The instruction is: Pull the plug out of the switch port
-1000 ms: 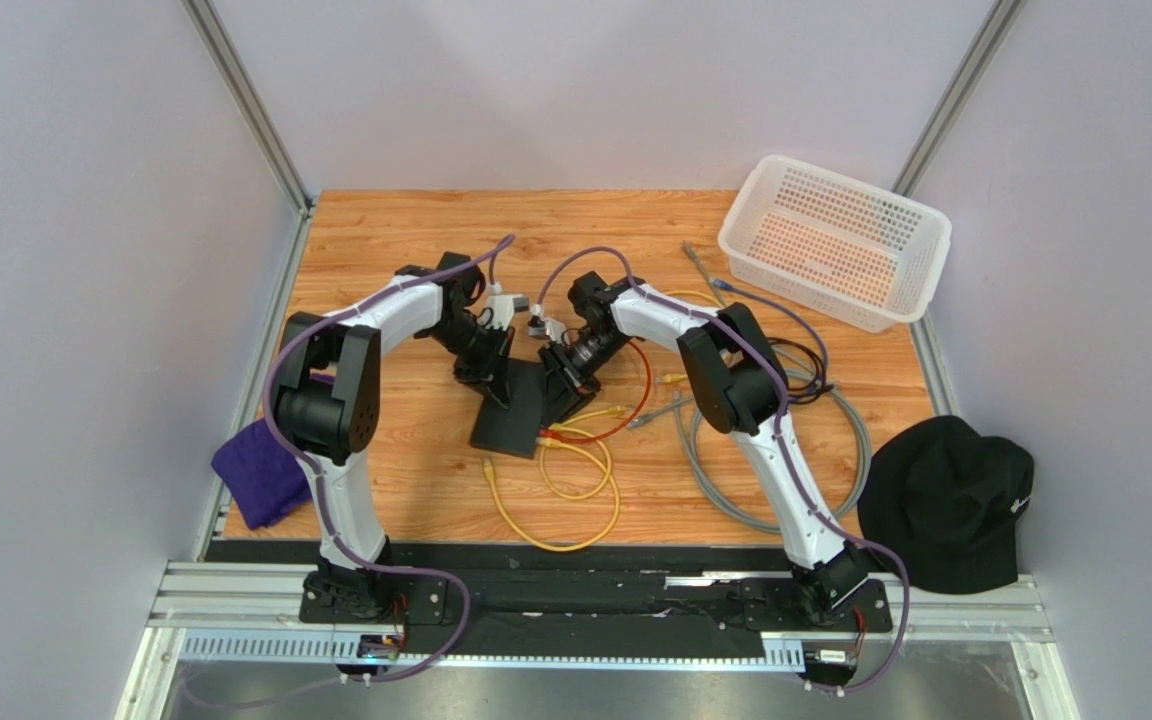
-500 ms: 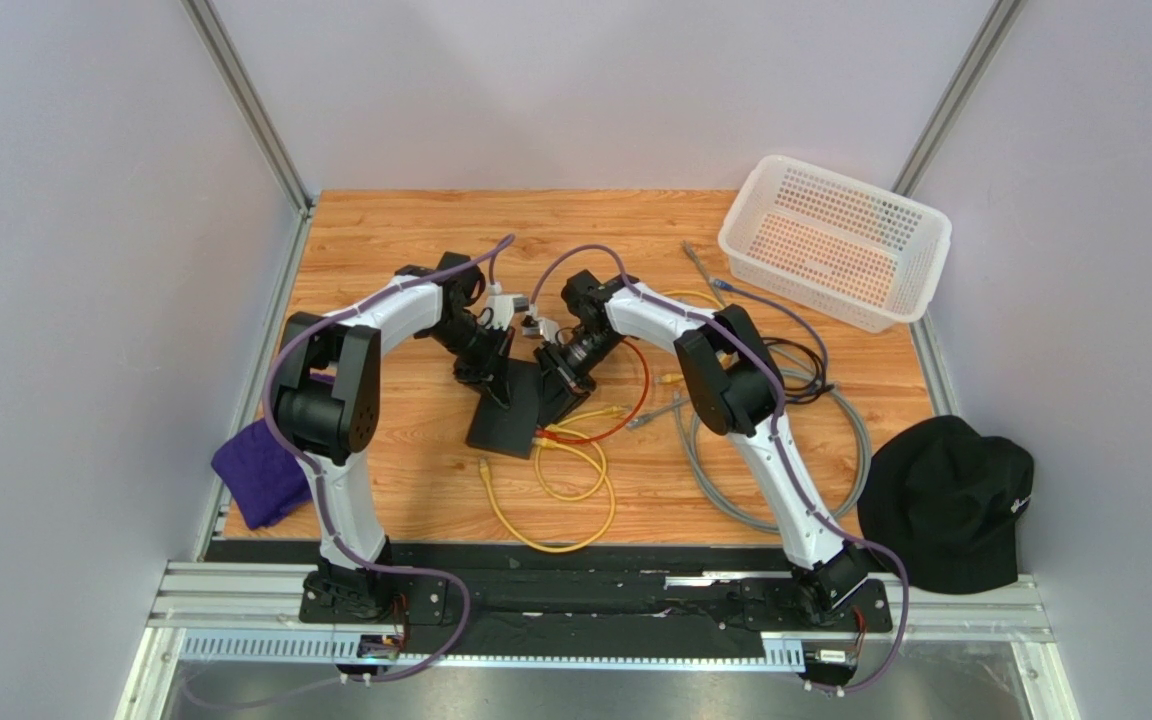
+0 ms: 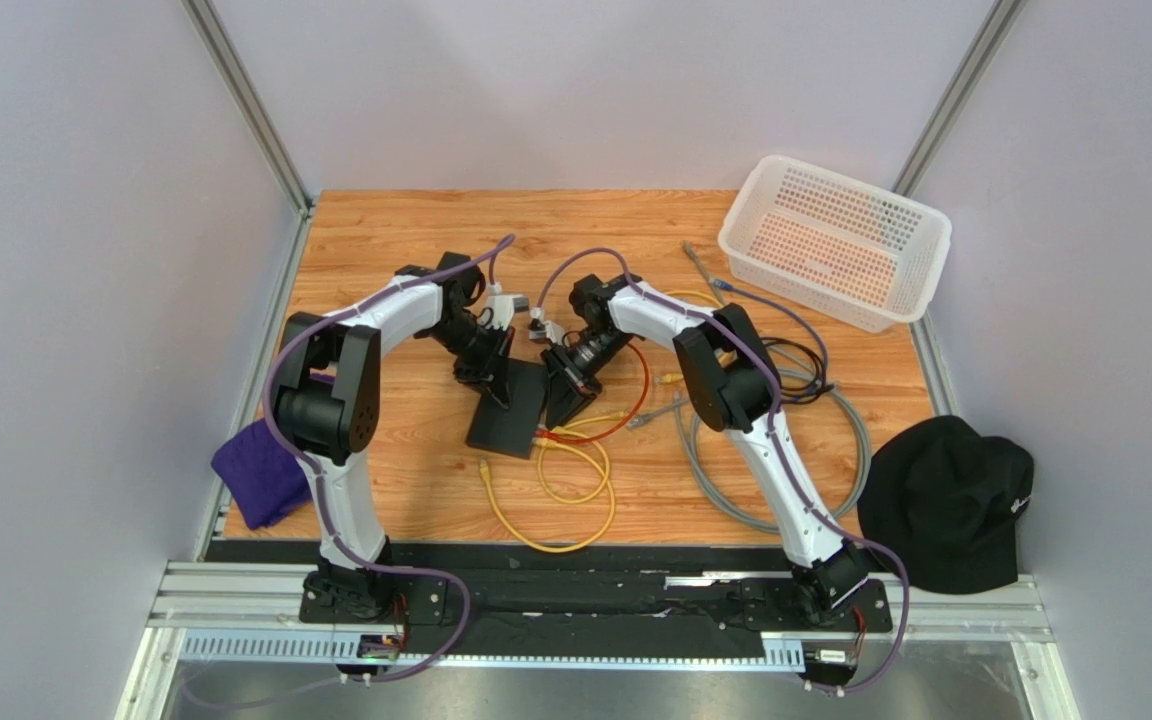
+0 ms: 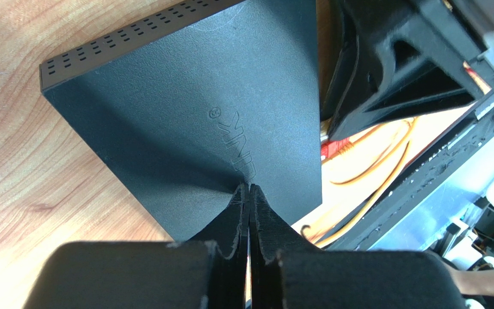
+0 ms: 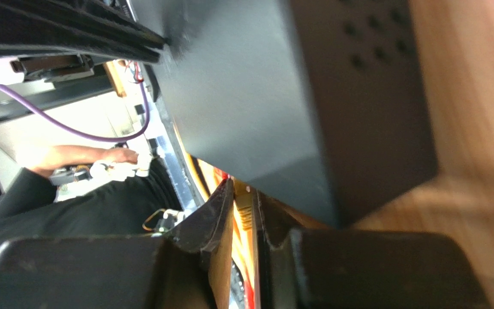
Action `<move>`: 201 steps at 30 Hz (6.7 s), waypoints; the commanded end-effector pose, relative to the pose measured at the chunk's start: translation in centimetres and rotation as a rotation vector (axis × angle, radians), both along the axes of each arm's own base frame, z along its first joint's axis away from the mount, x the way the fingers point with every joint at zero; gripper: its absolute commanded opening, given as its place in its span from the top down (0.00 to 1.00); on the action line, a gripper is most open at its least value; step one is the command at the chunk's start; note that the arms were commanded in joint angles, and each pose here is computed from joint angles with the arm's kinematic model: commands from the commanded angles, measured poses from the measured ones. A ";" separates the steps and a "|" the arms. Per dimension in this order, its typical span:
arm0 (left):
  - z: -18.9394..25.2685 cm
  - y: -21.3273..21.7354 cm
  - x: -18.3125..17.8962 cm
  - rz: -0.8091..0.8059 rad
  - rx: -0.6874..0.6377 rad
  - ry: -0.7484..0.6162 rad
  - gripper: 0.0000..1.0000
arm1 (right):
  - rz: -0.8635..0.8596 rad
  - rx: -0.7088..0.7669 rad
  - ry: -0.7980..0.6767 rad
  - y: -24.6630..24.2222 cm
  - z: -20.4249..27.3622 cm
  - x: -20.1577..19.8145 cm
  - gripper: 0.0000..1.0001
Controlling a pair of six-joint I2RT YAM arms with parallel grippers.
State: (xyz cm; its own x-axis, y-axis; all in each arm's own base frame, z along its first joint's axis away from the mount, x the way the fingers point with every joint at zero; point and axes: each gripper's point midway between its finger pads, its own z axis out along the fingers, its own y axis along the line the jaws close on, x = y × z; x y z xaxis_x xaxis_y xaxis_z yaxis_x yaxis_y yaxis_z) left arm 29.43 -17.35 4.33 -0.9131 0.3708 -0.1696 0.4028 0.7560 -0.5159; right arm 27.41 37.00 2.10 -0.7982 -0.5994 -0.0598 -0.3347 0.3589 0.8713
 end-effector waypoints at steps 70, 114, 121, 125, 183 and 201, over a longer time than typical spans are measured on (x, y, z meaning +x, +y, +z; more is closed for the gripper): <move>3.6 -0.9 1.7 0.187 -0.085 -0.131 1.00 | -0.029 0.150 -0.519 -0.7 6.3 3.1 0.22; -2.5 -0.6 -0.2 0.140 0.031 0.053 1.00 | 0.087 0.159 -0.275 0.5 -0.5 -0.7 0.44; -2.4 -0.6 -0.2 0.135 0.032 0.044 1.00 | 0.122 0.171 -0.251 0.1 -1.0 -1.4 0.51; -2.4 -0.5 -0.2 0.133 0.033 0.042 1.00 | 0.130 0.147 -0.253 -0.2 -1.5 -1.4 0.53; -2.1 -0.5 0.1 0.106 0.049 0.015 1.00 | 0.129 -0.009 -0.249 -3.8 -3.2 1.7 0.92; -1.7 -0.3 0.4 0.100 0.057 -0.010 1.00 | 0.265 0.016 -0.600 -8.1 7.5 5.5 0.92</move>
